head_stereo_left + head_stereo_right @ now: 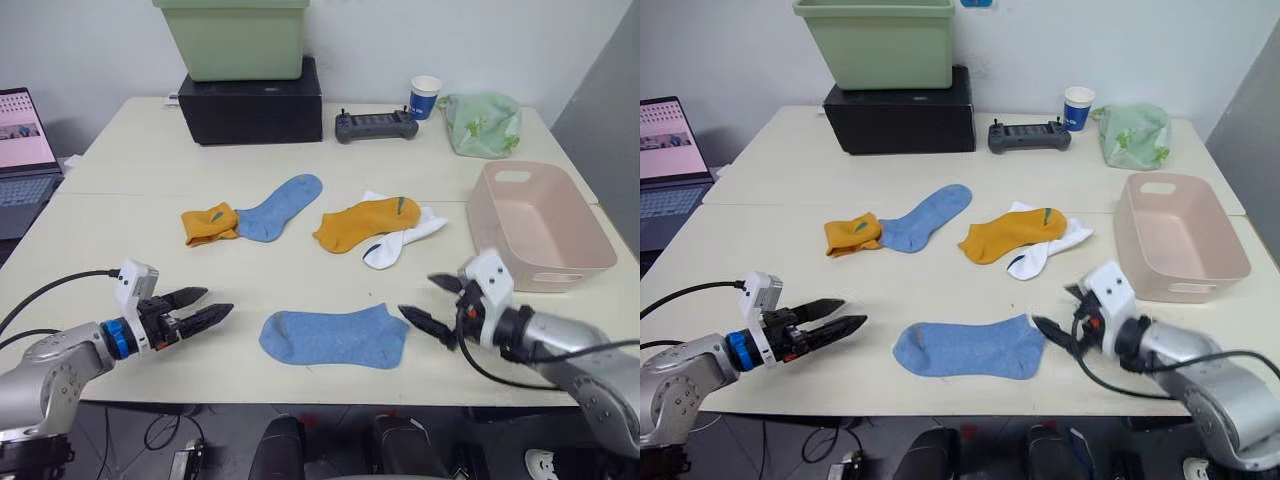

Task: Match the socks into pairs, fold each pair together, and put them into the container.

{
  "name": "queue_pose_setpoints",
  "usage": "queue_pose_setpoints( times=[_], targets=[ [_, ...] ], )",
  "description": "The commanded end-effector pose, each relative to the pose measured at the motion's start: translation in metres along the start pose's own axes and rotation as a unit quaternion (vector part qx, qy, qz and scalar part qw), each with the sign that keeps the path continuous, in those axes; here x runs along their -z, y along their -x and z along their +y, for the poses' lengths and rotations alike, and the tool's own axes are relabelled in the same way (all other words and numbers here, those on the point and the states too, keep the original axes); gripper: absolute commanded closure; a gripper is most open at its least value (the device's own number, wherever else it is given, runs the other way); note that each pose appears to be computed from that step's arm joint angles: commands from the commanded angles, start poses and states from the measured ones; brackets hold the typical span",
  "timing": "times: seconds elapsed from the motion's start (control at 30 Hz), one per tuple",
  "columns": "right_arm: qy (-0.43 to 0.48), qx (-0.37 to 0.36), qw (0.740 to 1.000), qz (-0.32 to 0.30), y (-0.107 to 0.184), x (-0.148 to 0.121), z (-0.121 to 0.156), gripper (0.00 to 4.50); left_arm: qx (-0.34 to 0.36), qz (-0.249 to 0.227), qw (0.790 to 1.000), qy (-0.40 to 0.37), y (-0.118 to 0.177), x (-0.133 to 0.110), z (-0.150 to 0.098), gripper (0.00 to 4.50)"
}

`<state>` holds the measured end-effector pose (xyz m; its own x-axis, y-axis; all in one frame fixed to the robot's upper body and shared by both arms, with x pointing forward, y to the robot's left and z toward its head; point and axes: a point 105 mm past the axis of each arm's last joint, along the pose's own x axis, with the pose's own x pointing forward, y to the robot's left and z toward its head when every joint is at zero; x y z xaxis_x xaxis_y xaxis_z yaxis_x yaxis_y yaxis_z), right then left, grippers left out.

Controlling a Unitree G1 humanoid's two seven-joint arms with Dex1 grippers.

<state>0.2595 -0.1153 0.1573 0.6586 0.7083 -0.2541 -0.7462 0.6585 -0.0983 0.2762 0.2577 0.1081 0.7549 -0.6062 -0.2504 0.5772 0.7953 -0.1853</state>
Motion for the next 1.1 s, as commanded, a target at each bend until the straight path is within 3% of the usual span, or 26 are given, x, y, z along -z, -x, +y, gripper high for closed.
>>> queue_pose_setpoints(
  times=[0.03,0.17,0.27,0.47,0.63,0.87,0.97,1.1],
  targets=[
    [0.037,-0.034,0.998,-0.025,-0.005,-0.018,0.008,0.0,-0.048,-0.063,0.993,-0.085,-0.007,-0.033,0.009,0.02],
    [0.06,-0.06,0.996,-0.034,-0.008,-0.031,0.013,0.0,-0.049,-0.079,0.986,-0.138,-0.024,-0.048,0.007,0.02],
    [0.084,-0.056,0.994,-0.034,-0.011,-0.036,0.012,0.0,-0.036,-0.056,0.975,-0.213,-0.048,-0.053,0.005,0.02],
    [0.093,-0.06,0.993,-0.036,-0.012,-0.04,0.016,0.0,-0.042,-0.008,0.922,-0.385,-0.091,-0.066,0.025,0.02],
    [0.098,-0.053,0.993,-0.037,-0.011,-0.043,0.016,0.0,-0.026,0.045,0.899,-0.435,-0.107,-0.06,0.039,0.02],
    [0.097,-0.046,0.993,-0.038,-0.008,-0.047,0.016,0.0,-0.027,0.081,0.901,-0.424,-0.116,-0.055,0.049,0.02],
    [0.095,-0.044,0.994,-0.039,-0.008,-0.048,0.015,0.0,-0.007,0.108,0.908,-0.406,-0.12,-0.045,0.048,0.56],
    [0.094,-0.045,0.994,-0.04,-0.009,-0.05,0.015,0.0,-0.008,0.124,0.902,-0.414,-0.125,-0.045,0.049,1.92]
  ],
)
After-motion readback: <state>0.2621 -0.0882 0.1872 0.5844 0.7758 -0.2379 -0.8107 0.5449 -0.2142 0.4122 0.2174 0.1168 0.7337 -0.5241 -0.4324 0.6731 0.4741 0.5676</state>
